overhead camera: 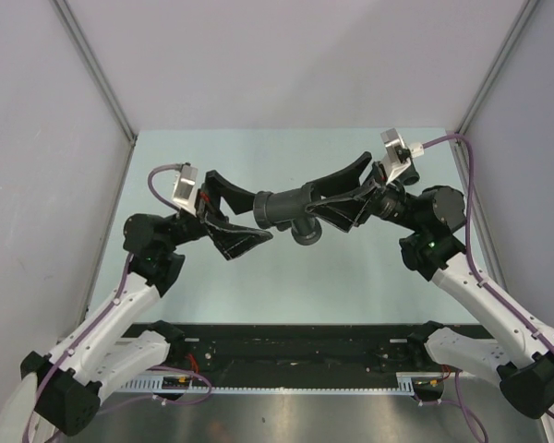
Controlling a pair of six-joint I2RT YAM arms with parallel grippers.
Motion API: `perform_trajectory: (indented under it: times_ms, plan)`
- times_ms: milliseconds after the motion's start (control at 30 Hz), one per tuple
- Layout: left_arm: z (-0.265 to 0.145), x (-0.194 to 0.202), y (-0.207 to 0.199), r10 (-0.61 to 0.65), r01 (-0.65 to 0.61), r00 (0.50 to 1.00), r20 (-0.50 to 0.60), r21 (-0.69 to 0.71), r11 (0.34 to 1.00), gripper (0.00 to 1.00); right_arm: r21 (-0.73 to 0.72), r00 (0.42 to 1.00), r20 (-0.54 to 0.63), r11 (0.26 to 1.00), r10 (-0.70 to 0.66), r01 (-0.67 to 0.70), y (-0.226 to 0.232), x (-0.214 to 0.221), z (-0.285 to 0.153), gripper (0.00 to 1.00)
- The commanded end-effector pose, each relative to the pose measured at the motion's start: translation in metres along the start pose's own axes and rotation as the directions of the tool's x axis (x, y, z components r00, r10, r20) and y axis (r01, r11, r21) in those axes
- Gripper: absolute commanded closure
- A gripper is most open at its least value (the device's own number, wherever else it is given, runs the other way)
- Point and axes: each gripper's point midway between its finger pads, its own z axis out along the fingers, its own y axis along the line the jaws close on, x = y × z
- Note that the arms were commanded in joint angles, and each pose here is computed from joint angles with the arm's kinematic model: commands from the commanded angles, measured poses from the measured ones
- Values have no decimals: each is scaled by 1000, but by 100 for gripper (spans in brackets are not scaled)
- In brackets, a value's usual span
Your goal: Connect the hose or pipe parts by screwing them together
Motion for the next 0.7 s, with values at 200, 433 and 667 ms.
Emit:
perform_trajectory:
  times_ms: [200, 433, 667]
  plan:
    - [21, -11, -13, 0, -5, 998, 66, 77, 997, 0, -68, 999, 31, 998, 8, -6, 13, -2, 2, 100]
    - [5, 6, 8, -4, 5, 997, 77, -15, 1000, 0, -57, 997, 70, 998, -15, 19, 19, -14, -2, 100]
    - [4, -8, -7, -13, 8, 990, 144, 34, 999, 0, -75, 992, 123, 997, 36, -27, 18, -20, 2, 100]
